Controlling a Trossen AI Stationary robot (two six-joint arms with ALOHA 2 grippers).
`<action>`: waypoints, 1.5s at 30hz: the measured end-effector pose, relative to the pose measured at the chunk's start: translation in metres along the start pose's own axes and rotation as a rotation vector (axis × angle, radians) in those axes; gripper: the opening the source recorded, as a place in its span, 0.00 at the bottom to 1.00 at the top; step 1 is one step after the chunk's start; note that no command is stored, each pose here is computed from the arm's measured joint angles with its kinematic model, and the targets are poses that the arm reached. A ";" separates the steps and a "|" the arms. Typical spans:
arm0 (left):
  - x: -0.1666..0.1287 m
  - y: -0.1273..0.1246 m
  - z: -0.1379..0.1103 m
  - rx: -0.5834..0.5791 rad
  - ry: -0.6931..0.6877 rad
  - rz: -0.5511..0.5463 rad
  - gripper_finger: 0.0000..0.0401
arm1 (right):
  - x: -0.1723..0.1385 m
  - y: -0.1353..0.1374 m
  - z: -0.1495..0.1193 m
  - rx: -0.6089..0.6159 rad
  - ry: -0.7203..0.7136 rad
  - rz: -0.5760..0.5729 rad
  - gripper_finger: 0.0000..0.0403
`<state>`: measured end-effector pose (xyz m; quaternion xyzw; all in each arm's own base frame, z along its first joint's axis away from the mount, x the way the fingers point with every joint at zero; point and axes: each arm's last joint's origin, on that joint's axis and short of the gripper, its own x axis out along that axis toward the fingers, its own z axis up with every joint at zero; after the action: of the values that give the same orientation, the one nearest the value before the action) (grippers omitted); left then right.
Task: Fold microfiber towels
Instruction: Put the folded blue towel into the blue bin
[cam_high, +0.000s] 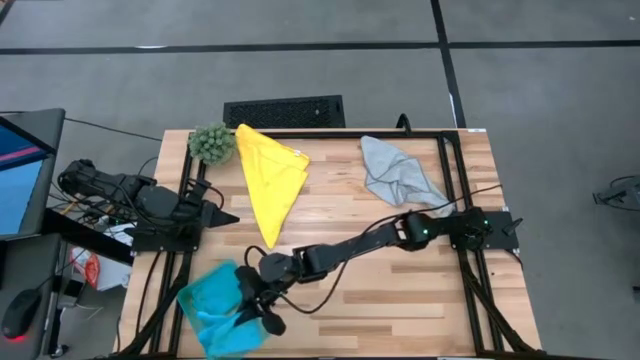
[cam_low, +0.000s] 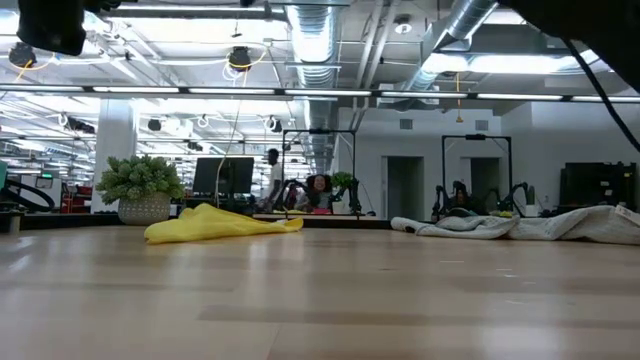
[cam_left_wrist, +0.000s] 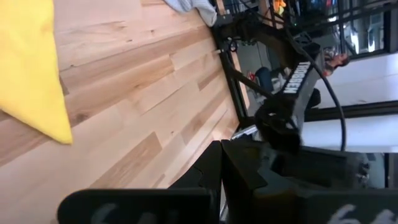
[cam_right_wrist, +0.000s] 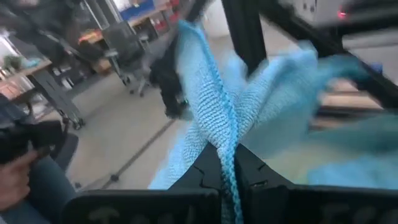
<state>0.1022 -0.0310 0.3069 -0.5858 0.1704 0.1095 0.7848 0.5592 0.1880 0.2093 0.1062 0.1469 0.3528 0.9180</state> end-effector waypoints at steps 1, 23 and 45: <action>0.000 0.000 0.000 0.007 0.000 0.000 0.00 | -0.001 -0.004 -0.003 0.005 0.026 0.004 0.05; 0.006 0.000 -0.002 0.045 0.002 0.026 0.00 | 0.000 -0.005 -0.018 -0.329 0.129 0.042 0.05; 0.015 -0.001 -0.004 0.037 -0.008 0.066 0.00 | 0.012 -0.004 -0.049 -0.354 0.218 0.102 0.05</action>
<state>0.1154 -0.0358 0.3006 -0.5649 0.1885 0.1343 0.7920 0.5532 0.1977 0.1600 -0.0882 0.1756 0.4287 0.8818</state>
